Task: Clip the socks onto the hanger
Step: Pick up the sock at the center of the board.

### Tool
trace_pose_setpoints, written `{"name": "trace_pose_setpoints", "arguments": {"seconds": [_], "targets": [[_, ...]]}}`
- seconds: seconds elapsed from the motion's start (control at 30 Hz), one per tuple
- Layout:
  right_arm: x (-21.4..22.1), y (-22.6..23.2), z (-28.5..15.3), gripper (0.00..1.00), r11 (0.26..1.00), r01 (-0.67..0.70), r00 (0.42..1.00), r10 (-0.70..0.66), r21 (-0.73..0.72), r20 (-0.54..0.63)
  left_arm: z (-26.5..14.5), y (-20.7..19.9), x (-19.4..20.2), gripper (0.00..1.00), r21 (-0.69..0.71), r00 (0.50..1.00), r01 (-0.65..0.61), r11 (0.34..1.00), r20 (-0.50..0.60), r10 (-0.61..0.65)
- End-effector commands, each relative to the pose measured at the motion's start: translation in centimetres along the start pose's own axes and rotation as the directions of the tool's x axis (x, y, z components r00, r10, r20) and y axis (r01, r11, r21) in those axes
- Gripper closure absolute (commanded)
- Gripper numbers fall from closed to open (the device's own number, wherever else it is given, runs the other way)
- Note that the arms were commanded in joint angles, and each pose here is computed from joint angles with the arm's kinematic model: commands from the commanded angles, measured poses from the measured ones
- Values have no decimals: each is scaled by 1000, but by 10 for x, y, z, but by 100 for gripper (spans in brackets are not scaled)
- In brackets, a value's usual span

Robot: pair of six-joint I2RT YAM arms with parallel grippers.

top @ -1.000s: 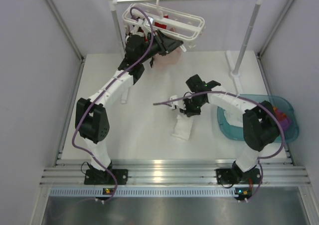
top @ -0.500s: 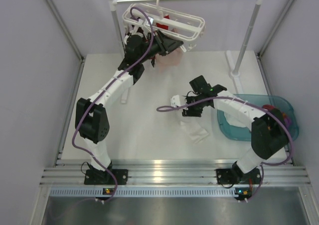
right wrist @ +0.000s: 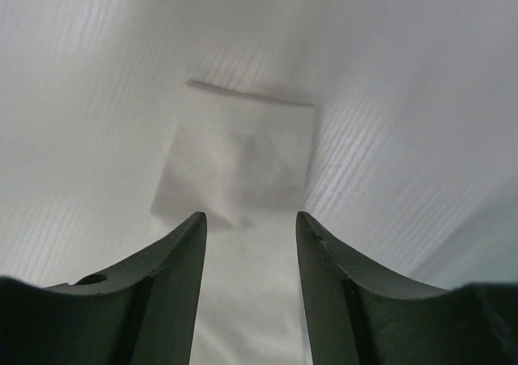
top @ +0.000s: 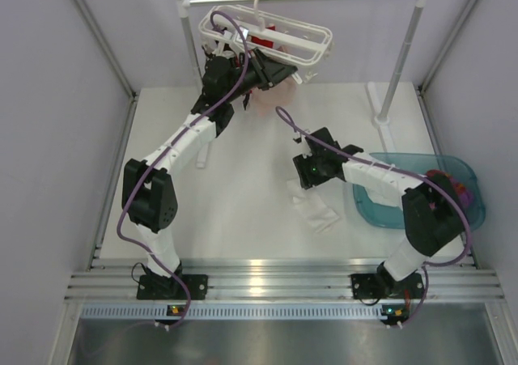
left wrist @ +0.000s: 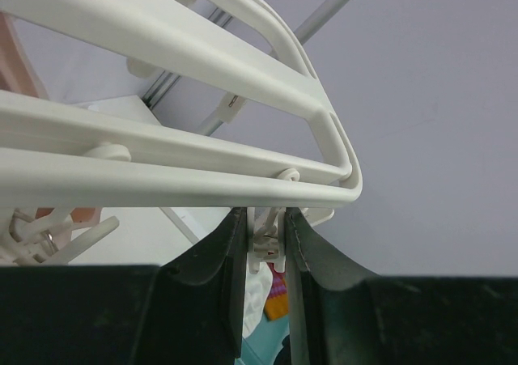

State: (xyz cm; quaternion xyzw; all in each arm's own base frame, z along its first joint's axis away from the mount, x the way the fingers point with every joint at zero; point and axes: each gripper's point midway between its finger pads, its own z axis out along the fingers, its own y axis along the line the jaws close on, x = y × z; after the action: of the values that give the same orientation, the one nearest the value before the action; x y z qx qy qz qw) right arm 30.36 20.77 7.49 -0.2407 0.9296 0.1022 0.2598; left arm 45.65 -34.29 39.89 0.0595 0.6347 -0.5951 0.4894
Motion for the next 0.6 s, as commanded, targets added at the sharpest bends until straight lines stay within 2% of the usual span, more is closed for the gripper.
{"name": "trace_pose_setpoints", "arguments": {"seconds": [0.0,0.4,0.5,0.57], "targets": [[-20,11,12,52,993,-119,992,118,19,53,-3,-13,-11,99,41,999,-24,999,32,23],[7,0,61,54,991,-40,999,43,128,-17,-7,-6,-12,99,30,999,-21,999,34,20],[19,-2,66,65,992,-4,999,11,125,-53,-8,-5,-12,99,27,999,-19,999,35,18],[25,-1,67,91,994,19,998,-12,111,-66,-7,-3,-12,99,25,999,-16,1000,34,15]]}}
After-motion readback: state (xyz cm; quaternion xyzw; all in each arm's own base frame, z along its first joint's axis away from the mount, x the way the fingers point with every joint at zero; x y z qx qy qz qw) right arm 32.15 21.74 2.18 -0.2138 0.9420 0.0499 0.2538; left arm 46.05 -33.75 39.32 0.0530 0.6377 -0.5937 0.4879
